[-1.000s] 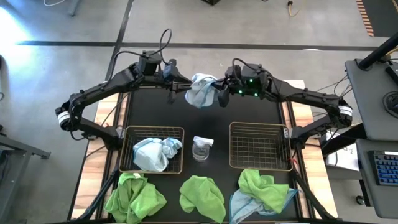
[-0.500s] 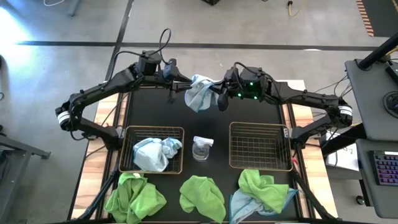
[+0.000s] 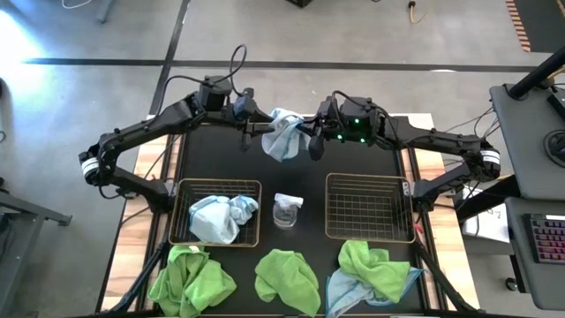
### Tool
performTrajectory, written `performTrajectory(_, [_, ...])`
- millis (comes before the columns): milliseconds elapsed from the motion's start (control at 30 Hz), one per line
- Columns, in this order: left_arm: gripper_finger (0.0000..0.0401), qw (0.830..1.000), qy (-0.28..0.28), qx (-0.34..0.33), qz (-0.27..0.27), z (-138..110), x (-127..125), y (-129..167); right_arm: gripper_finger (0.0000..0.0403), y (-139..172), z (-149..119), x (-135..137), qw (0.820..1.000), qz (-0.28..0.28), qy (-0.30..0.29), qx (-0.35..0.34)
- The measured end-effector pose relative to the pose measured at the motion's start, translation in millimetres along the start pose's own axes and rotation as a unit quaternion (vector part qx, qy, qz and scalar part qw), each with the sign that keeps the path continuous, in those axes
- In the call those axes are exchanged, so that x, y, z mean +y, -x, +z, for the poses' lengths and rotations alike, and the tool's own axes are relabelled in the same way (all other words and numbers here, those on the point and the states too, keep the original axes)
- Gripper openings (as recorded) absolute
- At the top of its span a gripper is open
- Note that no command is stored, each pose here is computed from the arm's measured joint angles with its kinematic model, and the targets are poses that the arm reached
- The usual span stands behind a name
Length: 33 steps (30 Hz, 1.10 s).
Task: Sort microfiber towel by color & place in baskets
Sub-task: Put the blue microfiber towel into the left wire basket
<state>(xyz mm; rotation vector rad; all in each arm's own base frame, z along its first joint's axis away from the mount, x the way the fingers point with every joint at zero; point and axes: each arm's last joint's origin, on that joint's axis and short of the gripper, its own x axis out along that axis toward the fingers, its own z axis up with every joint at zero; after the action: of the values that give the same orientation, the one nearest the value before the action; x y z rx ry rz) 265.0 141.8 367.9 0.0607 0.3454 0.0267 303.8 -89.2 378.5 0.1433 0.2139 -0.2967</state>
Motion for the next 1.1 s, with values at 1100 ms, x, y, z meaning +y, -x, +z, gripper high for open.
performTrajectory(1100, [0.0000,1.000,0.000,0.001,0.000,-0.1,-0.2,-0.1,0.0013,-0.1,-0.5,-0.1,1.000,0.000,0.028,0.002])
